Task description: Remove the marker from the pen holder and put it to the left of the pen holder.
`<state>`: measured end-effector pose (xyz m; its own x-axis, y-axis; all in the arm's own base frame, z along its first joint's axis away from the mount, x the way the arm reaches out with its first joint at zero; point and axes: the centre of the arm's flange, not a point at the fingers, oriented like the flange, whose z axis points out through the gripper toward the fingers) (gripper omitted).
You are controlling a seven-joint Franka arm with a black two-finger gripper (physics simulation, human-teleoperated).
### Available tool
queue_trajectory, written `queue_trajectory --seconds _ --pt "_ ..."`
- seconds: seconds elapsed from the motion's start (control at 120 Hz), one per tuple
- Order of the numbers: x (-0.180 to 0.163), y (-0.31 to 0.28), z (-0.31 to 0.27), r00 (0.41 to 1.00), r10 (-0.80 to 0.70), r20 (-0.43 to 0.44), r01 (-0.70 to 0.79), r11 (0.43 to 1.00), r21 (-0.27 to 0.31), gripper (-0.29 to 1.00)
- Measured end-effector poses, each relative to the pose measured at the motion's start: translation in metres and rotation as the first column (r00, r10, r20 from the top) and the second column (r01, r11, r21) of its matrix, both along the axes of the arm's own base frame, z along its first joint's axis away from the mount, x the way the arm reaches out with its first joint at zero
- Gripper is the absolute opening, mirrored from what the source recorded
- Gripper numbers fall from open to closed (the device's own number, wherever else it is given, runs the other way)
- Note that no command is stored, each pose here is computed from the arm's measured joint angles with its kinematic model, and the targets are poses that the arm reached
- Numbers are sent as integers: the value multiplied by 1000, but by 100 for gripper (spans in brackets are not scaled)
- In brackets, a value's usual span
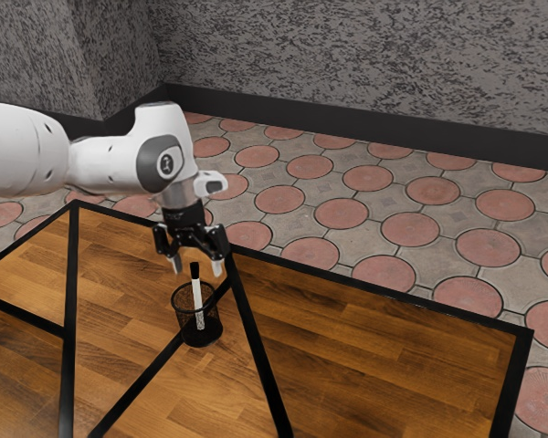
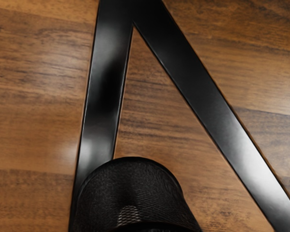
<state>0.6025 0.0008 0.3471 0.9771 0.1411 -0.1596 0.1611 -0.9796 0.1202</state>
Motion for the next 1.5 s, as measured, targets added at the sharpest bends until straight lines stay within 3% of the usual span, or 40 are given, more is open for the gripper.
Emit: queue_trajectory --seconds 0.492,0.675,0.875,1.108,1.25,1.5 --pt "-9 1 1 1000 16 -3 -16 1000 -2 3" --pt "-13 2 12 1000 17 9 -17 1000 -1 -4" --pt "-23 15 60 999 5 48 -7 1000 24 -7" --pt "-6 42 143 992 15 126 -25 997 76 -8" --pt "-23 107 135 991 124 60 -129 988 89 -8" --pt "-63 109 52 977 96 -192 -87 995 56 -8"
